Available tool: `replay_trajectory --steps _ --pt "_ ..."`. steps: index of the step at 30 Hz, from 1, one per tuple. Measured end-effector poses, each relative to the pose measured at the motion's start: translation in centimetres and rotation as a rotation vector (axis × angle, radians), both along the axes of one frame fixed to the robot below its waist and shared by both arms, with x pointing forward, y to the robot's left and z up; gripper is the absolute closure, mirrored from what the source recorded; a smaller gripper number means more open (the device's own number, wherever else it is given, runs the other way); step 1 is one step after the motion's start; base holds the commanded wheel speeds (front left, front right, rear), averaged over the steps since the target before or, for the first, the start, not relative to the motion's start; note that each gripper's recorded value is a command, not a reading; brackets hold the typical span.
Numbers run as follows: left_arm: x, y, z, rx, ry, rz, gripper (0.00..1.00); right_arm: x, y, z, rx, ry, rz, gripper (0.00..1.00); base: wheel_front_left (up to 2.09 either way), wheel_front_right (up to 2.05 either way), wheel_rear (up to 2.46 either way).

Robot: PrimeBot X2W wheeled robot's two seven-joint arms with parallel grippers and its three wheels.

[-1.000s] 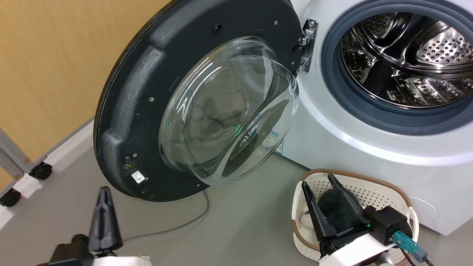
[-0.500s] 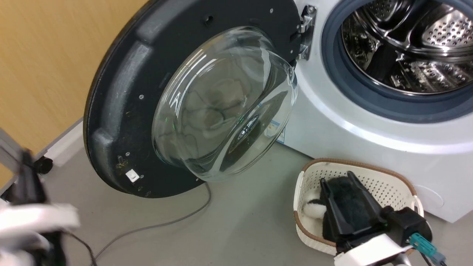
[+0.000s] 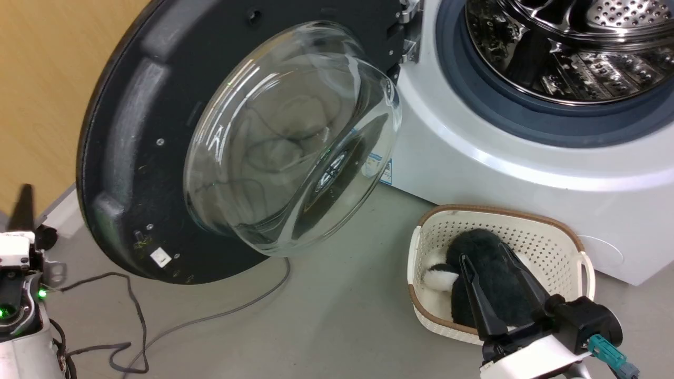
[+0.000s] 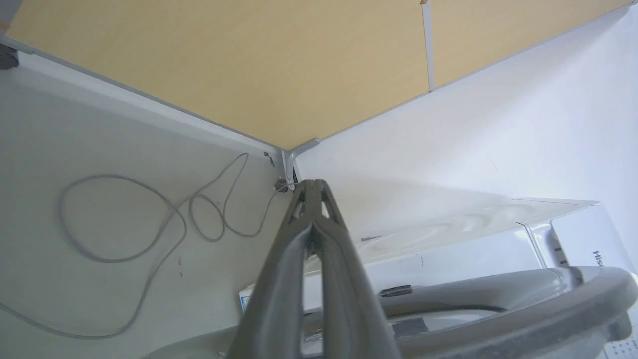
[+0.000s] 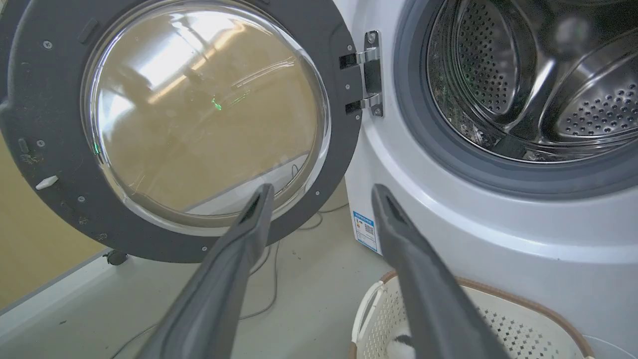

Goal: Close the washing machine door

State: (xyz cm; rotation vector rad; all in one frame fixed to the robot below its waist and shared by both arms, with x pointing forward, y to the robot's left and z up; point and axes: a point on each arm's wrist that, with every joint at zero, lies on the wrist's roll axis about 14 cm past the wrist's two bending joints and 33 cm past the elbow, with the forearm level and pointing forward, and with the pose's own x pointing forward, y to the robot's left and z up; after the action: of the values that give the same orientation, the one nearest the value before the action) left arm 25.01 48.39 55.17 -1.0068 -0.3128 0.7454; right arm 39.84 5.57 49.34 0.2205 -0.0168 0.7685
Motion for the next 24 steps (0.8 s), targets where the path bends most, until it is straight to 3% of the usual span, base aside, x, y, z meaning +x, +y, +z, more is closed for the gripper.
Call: replay_trajectory --steps 5,9,24 --pt "1.6 -1.8 -2.3 -0.199 -0.041 -0.134 1.0 0.2 -0.6 0.1 -0.001 -0.004 -0.02 0.0 0.0 0.0 0.0" --pt "2.9 -4.0 -2.2 -0.265 -0.081 -0.284 1.0 0.2 -1.0 0.6 -0.001 -0.015 -0.034 0.0 0.0 0.0 0.0" --pt "2.5 -15.1 -1.8 -0.318 -0.057 -0.801 1.0 -0.4 -4.0 3.4 0.006 -0.077 -0.141 0.0 0.0 0.0 0.0"
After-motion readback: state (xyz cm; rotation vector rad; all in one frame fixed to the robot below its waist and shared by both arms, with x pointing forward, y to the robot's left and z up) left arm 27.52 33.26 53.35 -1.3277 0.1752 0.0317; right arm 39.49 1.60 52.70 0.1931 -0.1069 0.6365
